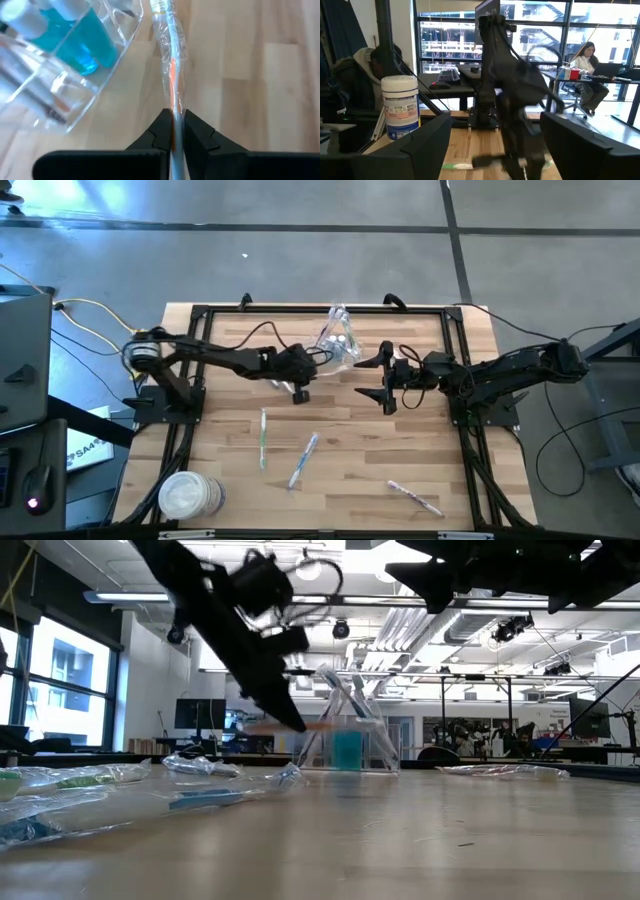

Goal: Pick & Place toothbrushing station
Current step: Put the left orange toothbrush into the transparent organizer

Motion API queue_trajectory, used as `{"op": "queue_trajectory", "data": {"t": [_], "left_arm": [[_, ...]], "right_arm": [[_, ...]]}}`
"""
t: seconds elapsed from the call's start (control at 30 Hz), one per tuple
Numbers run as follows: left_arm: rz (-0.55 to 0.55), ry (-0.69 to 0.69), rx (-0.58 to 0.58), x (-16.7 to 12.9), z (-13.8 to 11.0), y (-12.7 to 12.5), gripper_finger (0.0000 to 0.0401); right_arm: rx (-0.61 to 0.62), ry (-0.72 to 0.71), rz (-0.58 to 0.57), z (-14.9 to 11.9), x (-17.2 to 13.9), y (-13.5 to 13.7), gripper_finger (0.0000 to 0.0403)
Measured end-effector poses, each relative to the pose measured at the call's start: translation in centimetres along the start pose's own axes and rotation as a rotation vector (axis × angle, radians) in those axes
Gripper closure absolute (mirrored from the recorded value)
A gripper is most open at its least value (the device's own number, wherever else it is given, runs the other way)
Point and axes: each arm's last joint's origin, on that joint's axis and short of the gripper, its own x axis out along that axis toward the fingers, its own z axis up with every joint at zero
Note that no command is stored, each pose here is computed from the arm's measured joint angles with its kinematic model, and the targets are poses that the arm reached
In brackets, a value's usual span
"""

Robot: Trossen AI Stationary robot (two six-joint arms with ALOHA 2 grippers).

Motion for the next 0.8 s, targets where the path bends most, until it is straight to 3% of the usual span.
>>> {"op": "queue_trajectory", "data": {"t": [0.2,0.47,0.67,0.8], "left_arm": [[0.066,-0.04,0.016,-4.1,1.2,-0.6,0.0381],[0.162,-0.087,-0.059,-8.7,1.9,-0.2,0.0381],[0.264,-0.018,-0.165,-9.3,-1.0,-0.1,0.0381],[0.272,-0.043,-0.192,-9.4,-1.5,0.0,0.0381]], "right_arm": [[0.006,0.002,0.0,0.0,0.0,0.0,0.0105],[0.009,0.01,0.013,-0.1,0.0,0.3,0.0105],[0.011,0.008,0.033,-0.1,0.0,0.8,0.0105],[0.011,0.008,0.032,-0.1,0.0,0.8,0.0105]]}}
